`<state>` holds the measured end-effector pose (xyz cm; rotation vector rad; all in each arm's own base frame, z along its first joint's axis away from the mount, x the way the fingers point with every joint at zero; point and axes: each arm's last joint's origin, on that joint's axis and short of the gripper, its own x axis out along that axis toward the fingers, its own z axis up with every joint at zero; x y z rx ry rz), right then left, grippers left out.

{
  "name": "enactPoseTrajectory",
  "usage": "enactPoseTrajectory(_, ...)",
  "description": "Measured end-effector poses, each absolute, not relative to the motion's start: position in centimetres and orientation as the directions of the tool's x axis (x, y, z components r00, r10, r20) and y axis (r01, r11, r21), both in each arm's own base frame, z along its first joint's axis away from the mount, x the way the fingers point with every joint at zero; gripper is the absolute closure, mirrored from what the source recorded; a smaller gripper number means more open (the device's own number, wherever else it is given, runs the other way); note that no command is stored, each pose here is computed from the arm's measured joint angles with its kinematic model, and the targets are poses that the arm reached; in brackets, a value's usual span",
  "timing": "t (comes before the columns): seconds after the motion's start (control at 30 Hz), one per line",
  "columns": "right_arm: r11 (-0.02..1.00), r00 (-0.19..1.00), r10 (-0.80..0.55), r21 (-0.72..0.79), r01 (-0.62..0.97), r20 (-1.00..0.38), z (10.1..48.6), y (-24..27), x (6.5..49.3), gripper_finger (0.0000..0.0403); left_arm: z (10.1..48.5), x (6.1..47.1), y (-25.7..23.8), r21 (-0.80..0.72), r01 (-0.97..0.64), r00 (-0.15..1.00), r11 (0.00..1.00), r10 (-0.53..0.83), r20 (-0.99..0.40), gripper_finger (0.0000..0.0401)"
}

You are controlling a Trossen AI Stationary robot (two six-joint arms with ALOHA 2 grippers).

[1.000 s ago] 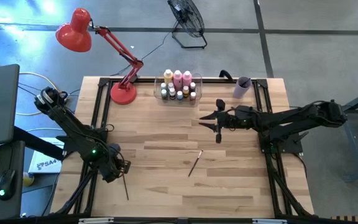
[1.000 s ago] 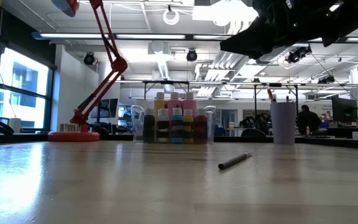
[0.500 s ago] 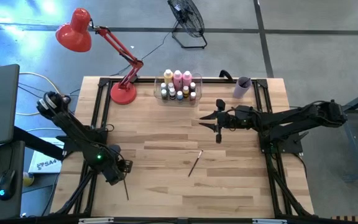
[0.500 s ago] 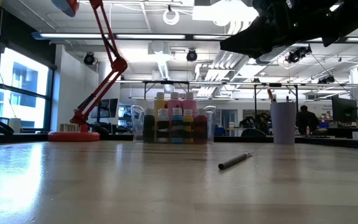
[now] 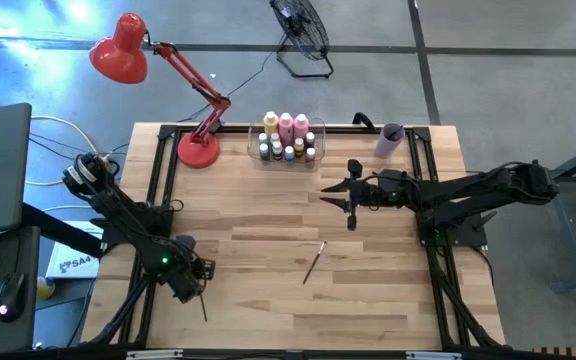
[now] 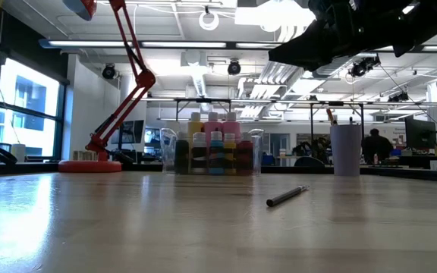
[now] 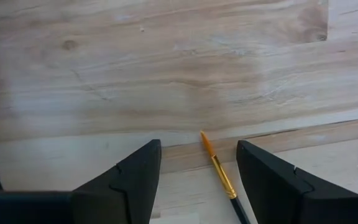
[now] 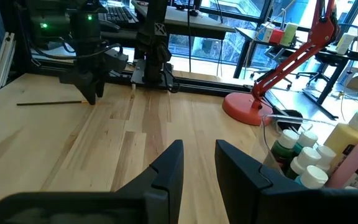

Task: Pick & Place Paint Supplies
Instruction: Put the black paint brush into the violet cup

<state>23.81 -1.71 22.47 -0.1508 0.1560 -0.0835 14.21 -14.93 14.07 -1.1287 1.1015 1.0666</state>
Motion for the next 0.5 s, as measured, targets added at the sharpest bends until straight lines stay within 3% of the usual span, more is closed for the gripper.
enactPoseTrajectory(0.2, 0.985, 0.984, -0.094, -0.156, 0.071, -0.148, 22.47, -1.71, 23.81, 0.0319, 14.02, 14.24, -14.87, -0.146, -0.985, 0.155, 0.096, 0.091, -0.984, 0.0200)
enactPoseTrajectory(0.5, 0.985, 0.984, -0.094, -0.156, 0.071, -0.148, 22.47, -1.71, 23.81, 0.0319, 13.97, 14.20, -14.80, -0.152, -0.987, 0.156, 0.048, 0.102, -0.983, 0.0252)
